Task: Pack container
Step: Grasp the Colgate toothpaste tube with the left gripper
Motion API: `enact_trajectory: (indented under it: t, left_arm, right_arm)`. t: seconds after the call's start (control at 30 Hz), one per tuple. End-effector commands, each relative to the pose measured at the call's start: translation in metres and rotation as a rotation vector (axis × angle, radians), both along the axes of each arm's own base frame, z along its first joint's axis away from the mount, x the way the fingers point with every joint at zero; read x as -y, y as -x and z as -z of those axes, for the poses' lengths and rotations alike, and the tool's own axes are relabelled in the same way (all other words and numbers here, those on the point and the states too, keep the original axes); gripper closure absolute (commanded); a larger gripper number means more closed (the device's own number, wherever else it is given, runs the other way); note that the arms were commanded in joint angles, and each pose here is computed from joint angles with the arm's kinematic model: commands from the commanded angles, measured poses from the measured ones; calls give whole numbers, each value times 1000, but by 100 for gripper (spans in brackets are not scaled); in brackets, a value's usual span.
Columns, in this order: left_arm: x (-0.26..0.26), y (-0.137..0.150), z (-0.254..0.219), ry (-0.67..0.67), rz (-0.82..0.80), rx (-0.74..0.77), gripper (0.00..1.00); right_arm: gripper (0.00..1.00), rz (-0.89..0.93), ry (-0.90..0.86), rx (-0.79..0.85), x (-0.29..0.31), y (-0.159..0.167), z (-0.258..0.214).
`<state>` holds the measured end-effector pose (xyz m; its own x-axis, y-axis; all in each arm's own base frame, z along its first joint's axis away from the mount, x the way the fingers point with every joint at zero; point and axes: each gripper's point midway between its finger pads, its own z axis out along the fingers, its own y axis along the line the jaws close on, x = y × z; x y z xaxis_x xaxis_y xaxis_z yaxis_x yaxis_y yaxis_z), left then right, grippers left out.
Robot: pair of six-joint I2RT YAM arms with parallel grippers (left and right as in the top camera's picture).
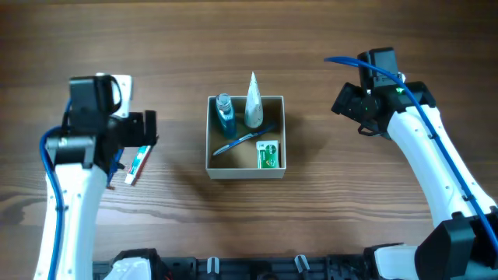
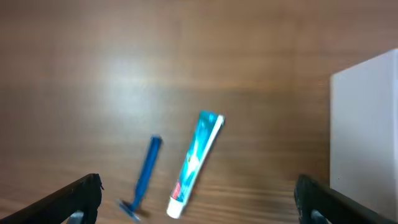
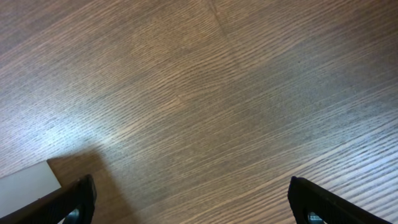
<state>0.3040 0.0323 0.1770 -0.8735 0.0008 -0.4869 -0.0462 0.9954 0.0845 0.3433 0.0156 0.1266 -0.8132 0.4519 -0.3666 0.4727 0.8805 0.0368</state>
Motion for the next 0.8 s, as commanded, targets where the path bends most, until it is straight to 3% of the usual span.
enact_trajectory:
  t: [0.0,0.2,0.47,0.57,0.7,0.77]
  left_arm:
    - [5,8,65,184,-51,-197,0]
    - [5,5,144,211,-61,-423,3]
    - [3,-7,175,211,-56,-442,18]
    - [4,-2,188,216,-59,-486,34]
    - [5,4,193,221,-66,-518,44]
    - [5,7,193,223,-67,-533,62]
  right_arm:
    - [0,-6,6,-8,1,0,3]
    - [0,-23,12,-11,1,0,3]
    - [0,-29,14,-12,1,0,3]
    - [0,-29,14,-13,1,0,3]
    - [0,-29,15,-13,1,0,3]
    - [0,-29,15,-13,1,0,3]
